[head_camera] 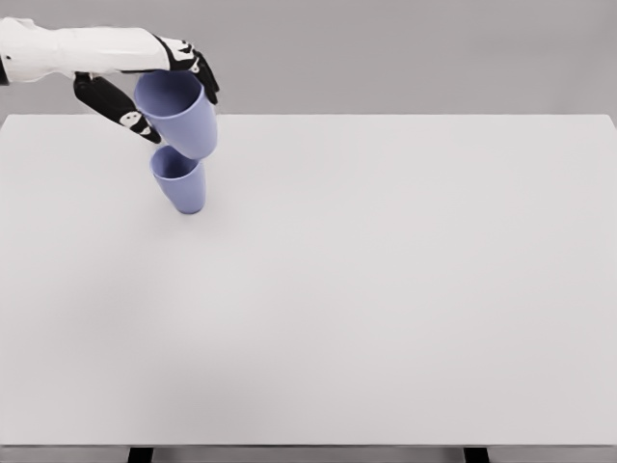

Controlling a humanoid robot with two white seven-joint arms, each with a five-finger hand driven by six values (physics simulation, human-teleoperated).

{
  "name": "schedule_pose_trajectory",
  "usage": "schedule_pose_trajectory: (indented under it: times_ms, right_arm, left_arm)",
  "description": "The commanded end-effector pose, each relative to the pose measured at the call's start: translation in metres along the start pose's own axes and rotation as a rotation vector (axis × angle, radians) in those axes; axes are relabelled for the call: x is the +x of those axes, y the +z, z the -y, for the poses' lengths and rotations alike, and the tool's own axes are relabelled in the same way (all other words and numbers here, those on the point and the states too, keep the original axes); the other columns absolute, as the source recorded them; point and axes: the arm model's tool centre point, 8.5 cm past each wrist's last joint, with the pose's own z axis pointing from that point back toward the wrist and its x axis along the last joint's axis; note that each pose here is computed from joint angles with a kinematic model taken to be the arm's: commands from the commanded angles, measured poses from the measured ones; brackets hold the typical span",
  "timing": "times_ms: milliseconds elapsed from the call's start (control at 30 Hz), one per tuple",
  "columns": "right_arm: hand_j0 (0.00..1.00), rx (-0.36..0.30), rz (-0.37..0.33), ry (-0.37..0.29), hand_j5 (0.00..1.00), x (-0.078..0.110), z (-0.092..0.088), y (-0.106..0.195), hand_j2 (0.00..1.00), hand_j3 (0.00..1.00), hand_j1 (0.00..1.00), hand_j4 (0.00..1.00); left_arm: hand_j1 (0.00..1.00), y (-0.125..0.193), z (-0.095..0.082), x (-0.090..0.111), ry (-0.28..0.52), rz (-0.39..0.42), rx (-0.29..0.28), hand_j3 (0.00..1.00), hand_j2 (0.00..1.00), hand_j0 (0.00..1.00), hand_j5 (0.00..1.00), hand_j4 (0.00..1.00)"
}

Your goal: Place the right cup on the left cup with left arm

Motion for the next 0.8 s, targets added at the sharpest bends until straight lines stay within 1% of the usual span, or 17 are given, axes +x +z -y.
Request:
schedule_pose_trajectory:
  times_ms: [0,100,167,333,400,433,467,600,667,767]
  right_arm:
    - [1.0,0.001,0.0,0.001,1.0,0.0,0.0,0.0,1.0,1.0,1.0,1.0]
    - [1.0,0.001,-0.001,0.002,1.0,0.0,0.0,0.0,1.0,1.0,1.0,1.0]
    - [1.0,0.001,0.0,0.001,1.0,0.0,0.0,0.0,1.0,1.0,1.0,1.0]
    - [1.0,0.001,-0.001,0.002,1.0,0.0,0.0,0.0,1.0,1.0,1.0,1.0]
    - [1.0,0.001,-0.001,0.002,1.0,0.0,0.0,0.0,1.0,1.0,1.0,1.0]
    - [1.0,0.001,-0.001,0.002,1.0,0.0,0.0,0.0,1.0,1.0,1.0,1.0]
    - [1.0,0.001,-0.001,0.002,1.0,0.0,0.0,0.0,1.0,1.0,1.0,1.0]
    - [1.0,0.001,0.0,0.001,1.0,0.0,0.0,0.0,1.0,1.0,1.0,1.0]
    - [1.0,0.001,0.0,0.001,1.0,0.0,0.0,0.0,1.0,1.0,1.0,1.0]
    - [1.0,0.001,-0.001,0.002,1.0,0.0,0.0,0.0,1.0,1.0,1.0,1.0]
  left_arm:
    - [0.46,0.003,0.011,-0.013,0.046,-0.031,-0.02,0.46,0.46,0.46,0.46,0.46]
    - [0.46,0.007,0.013,-0.019,0.055,-0.052,-0.038,0.46,0.46,0.46,0.46,0.46]
    - [0.46,0.013,0.011,-0.025,0.058,-0.075,-0.043,0.46,0.46,0.46,0.46,0.46]
    - [0.46,0.016,0.008,-0.037,0.072,-0.111,-0.032,0.46,0.46,0.46,0.46,0.46]
    - [0.47,0.012,0.008,-0.042,0.081,-0.121,-0.029,0.47,0.47,0.47,0.47,0.47]
    - [0.47,0.009,0.012,-0.046,0.09,-0.128,-0.042,0.47,0.47,0.47,0.47,0.47]
    - [0.47,0.006,0.013,-0.049,0.094,-0.134,-0.043,0.47,0.47,0.47,0.47,0.47]
    - [0.47,0.002,0.014,-0.05,0.1,-0.13,-0.045,0.47,0.47,0.47,0.47,0.47]
    - [0.47,0.0,0.022,-0.05,0.117,-0.124,-0.06,0.47,0.47,0.47,0.47,0.47]
    - [0.47,-0.001,0.022,-0.049,0.118,-0.119,-0.063,0.47,0.47,0.47,0.47,0.47]
